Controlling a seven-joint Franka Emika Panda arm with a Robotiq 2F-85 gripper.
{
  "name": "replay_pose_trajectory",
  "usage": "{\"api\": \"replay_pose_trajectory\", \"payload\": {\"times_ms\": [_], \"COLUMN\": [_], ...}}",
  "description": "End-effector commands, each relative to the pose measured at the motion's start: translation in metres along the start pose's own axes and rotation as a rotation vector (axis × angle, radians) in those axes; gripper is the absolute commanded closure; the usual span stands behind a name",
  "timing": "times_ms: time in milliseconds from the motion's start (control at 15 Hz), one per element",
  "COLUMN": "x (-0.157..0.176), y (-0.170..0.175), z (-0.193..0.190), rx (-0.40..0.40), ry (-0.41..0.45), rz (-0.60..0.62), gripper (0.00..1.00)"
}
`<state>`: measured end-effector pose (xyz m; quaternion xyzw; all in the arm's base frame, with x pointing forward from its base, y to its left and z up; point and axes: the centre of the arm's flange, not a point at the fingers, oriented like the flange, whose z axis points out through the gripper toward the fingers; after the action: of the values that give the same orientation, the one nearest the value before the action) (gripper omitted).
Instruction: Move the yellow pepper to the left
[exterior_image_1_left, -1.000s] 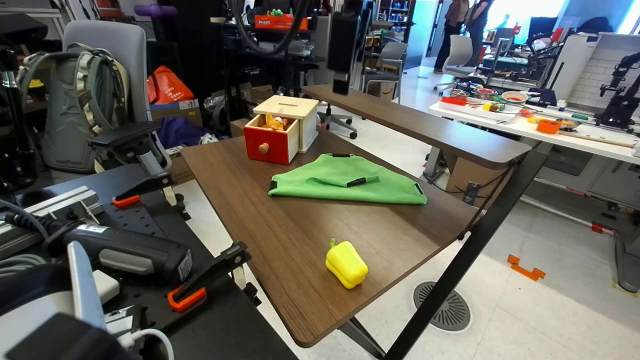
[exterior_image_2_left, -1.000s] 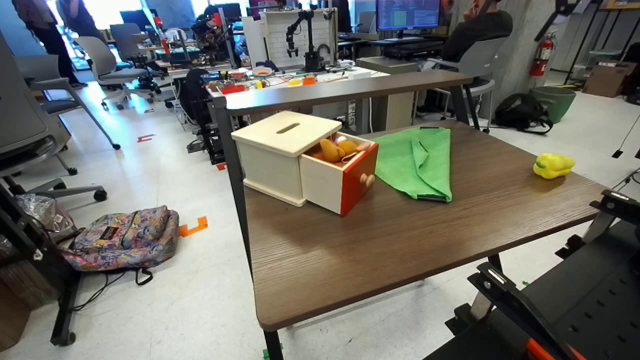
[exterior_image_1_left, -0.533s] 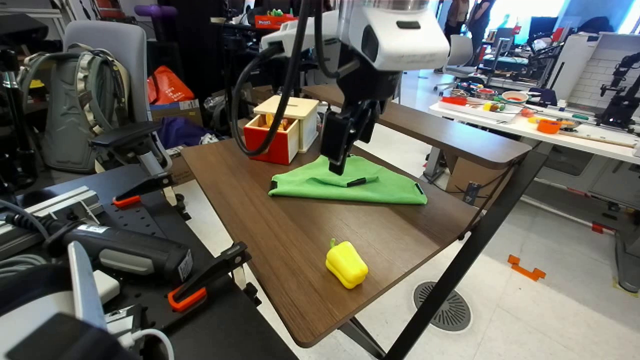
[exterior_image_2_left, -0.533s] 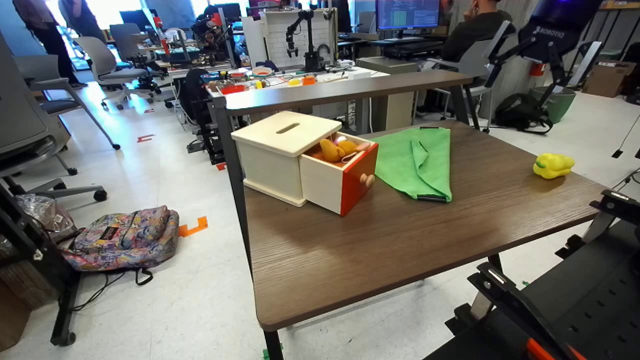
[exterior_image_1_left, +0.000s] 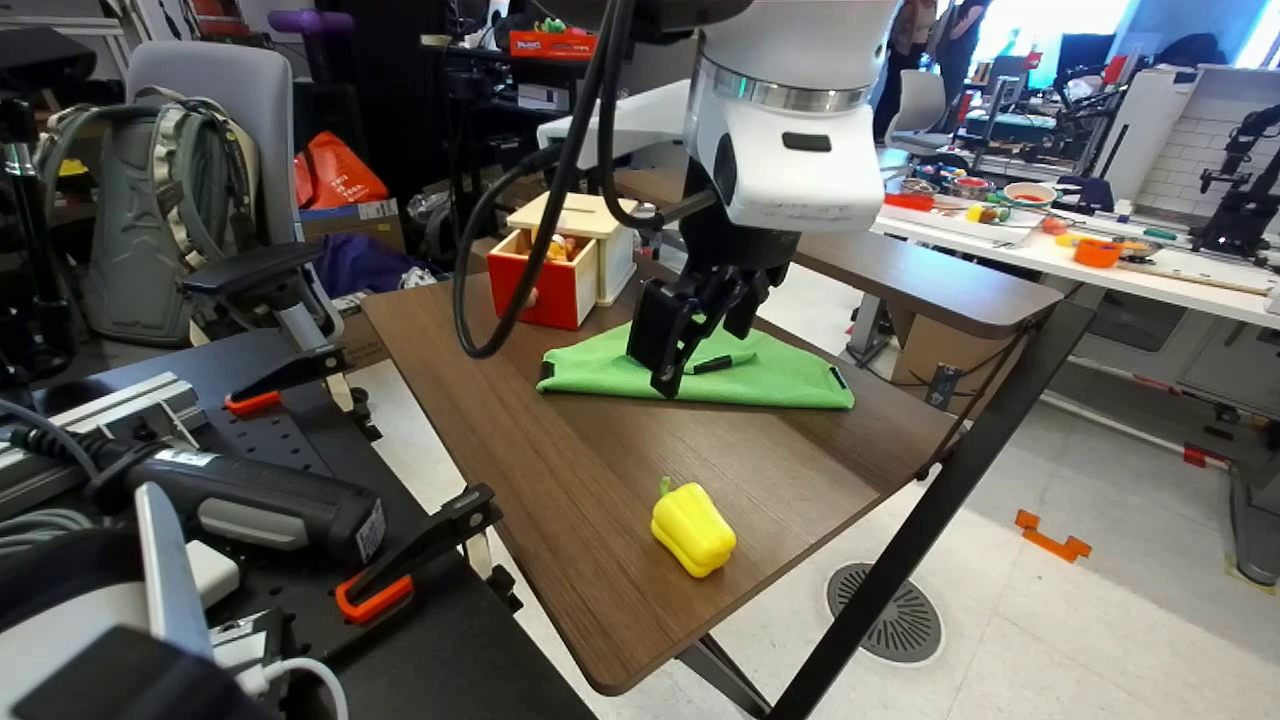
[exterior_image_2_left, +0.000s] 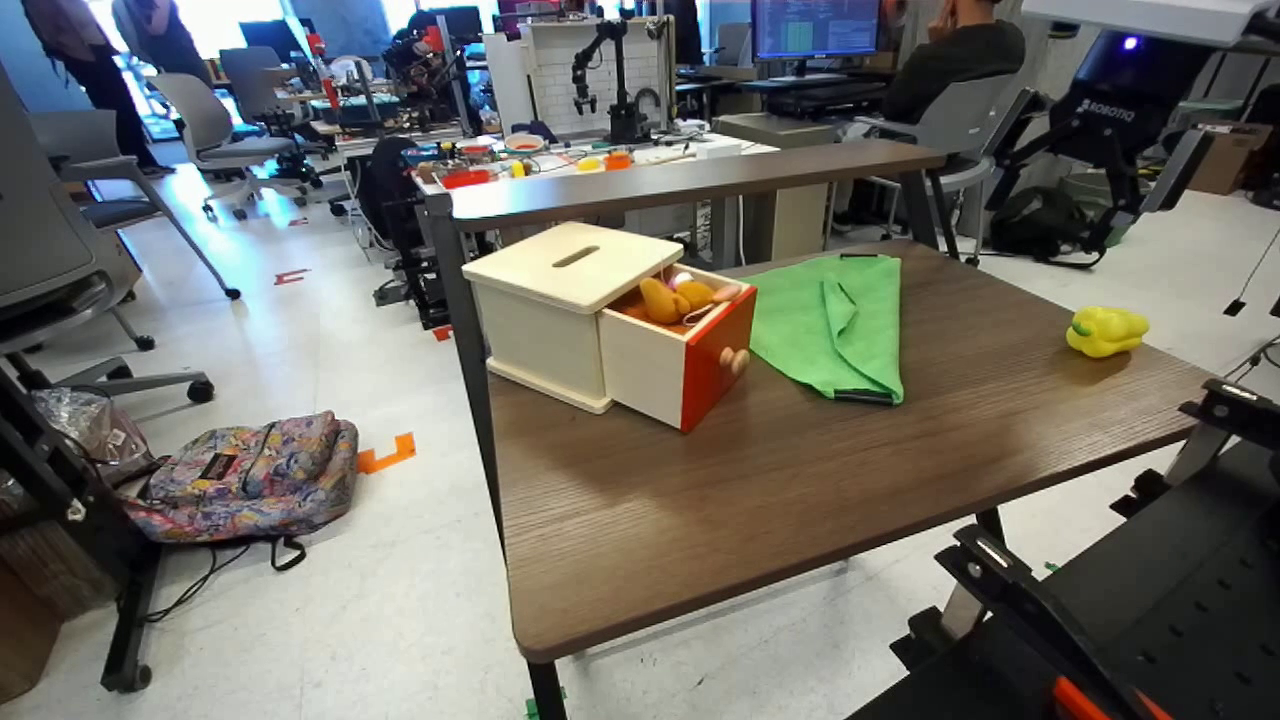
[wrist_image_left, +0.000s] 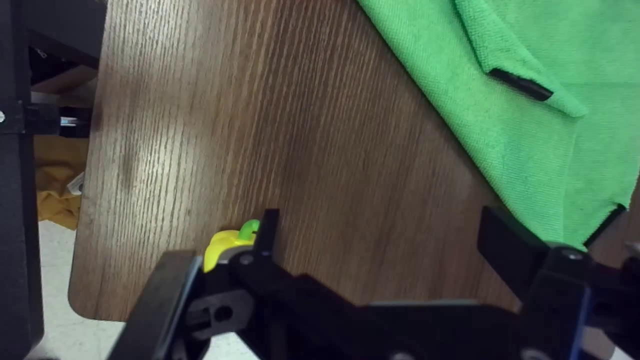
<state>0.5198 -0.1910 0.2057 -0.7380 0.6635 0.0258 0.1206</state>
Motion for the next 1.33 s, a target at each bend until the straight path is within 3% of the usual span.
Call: {"api": "replay_pose_trajectory", "payload": {"times_ms": [0, 333, 867, 1267], "x": [-0.001, -0.005, -0.005, 0.019], "y": [0.0, -0.003, 0.019, 0.038], "z": [0.0, 0.002, 0.023, 0.036], "rx": [-0.001, -0.003, -0.083, -0.091], "ry": [-0.001, 0.02, 0.094, 0.17], "rz": [-0.002, 0.0, -0.034, 0.012], "gripper": [0.0, 0.0, 0.0, 0.0]}}
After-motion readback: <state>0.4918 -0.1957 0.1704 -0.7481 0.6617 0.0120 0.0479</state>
